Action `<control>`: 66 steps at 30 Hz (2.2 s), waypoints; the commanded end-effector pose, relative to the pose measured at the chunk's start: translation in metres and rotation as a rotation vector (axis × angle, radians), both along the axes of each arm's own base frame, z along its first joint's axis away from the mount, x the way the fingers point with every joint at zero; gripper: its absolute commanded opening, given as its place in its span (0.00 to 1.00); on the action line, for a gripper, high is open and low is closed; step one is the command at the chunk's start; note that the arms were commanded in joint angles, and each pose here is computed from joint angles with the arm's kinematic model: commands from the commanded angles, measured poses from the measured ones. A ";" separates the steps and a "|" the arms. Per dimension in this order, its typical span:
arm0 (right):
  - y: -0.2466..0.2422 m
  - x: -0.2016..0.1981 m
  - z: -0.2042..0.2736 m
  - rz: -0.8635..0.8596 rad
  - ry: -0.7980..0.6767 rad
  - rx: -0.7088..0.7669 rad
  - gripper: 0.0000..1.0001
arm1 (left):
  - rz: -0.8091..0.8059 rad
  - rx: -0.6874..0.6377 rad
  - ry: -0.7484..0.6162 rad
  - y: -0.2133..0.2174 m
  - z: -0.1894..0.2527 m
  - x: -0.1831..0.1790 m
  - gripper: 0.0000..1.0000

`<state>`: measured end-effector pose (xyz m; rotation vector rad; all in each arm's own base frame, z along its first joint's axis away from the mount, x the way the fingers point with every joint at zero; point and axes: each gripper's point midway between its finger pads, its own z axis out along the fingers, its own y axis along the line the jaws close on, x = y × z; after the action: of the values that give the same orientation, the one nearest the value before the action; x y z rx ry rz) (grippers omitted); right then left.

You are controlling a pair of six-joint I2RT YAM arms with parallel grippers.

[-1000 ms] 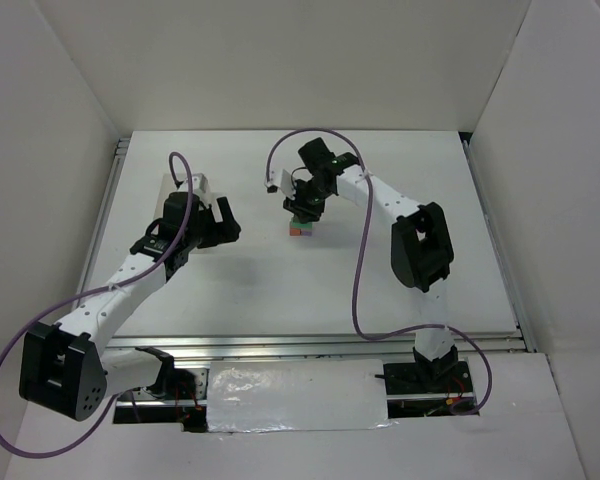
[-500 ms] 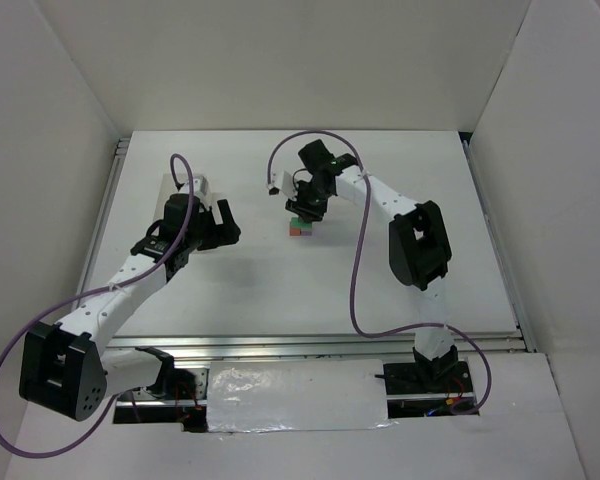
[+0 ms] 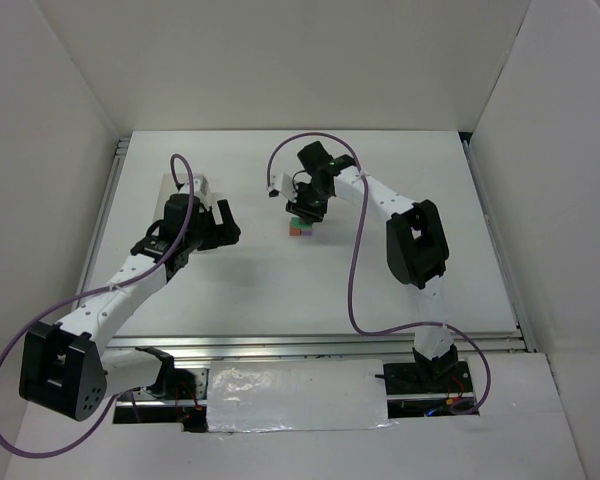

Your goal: Build the wood block tower

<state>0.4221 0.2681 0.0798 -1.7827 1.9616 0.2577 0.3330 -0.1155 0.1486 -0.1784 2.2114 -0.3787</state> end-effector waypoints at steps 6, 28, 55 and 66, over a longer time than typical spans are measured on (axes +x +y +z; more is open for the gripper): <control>0.005 0.003 0.014 0.038 -0.030 0.011 0.40 | -0.035 0.001 -0.044 -0.005 0.009 0.003 0.99; 0.003 -0.002 0.010 0.058 -0.014 0.013 0.43 | -0.043 0.000 -0.042 -0.008 0.007 0.002 0.99; -0.002 -0.004 0.005 0.057 -0.007 -0.005 0.51 | -0.053 0.005 -0.036 -0.011 0.005 0.003 0.99; 0.012 0.000 0.049 0.052 -0.064 0.108 1.00 | -0.095 -0.001 -0.066 -0.017 0.017 0.005 0.99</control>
<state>0.4178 0.2715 0.0790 -1.8241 1.9182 0.2956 0.3292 -0.1243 0.1469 -0.1197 2.2224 -0.4004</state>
